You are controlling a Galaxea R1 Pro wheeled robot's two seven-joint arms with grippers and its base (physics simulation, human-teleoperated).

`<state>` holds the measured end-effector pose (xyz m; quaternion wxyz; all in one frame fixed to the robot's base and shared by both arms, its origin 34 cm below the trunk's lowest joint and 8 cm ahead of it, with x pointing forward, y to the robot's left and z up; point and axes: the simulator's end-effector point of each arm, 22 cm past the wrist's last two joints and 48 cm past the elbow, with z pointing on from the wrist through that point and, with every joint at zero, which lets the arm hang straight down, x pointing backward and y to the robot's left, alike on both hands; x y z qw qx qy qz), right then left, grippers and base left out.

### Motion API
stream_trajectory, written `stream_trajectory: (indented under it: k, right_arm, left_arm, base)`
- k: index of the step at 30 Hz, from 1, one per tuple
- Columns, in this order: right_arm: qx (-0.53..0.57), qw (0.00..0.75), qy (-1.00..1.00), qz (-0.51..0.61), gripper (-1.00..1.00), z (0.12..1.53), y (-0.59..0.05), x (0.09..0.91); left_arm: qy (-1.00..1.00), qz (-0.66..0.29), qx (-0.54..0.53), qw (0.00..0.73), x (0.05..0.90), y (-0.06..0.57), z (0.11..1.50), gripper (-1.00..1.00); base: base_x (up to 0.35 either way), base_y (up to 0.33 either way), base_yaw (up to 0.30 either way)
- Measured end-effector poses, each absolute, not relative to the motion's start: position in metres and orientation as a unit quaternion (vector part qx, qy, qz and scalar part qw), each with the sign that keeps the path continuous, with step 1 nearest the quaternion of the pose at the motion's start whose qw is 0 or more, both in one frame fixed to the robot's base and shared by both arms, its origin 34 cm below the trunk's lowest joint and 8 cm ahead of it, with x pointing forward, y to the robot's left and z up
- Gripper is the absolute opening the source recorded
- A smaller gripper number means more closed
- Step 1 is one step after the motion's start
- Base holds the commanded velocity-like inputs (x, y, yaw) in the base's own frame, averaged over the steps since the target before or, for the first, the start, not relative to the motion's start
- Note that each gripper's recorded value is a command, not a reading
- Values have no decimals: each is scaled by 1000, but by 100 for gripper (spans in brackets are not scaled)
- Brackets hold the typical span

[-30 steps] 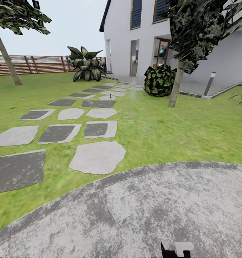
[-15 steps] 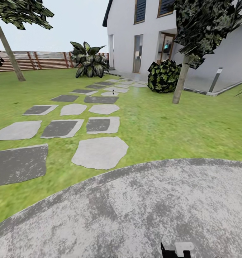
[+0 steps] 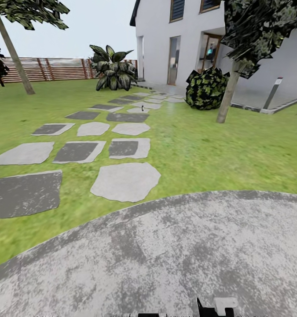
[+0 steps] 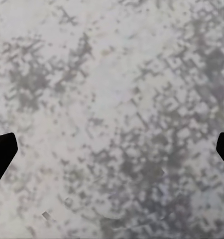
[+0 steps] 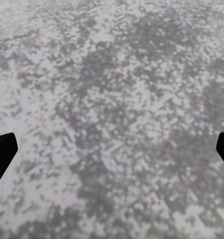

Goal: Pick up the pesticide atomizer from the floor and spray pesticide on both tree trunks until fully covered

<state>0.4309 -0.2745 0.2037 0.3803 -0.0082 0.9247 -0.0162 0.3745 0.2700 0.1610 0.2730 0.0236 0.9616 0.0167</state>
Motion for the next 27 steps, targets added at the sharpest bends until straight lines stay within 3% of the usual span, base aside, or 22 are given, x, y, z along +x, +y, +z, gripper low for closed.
stream_trajectory:
  k: [27]
  right_arm:
    - [-9,366,930,-14,100,190,-273,420]
  left_arm:
    - [966,28,25,257,363,284,150,100]
  base:
    - [0,0,27]
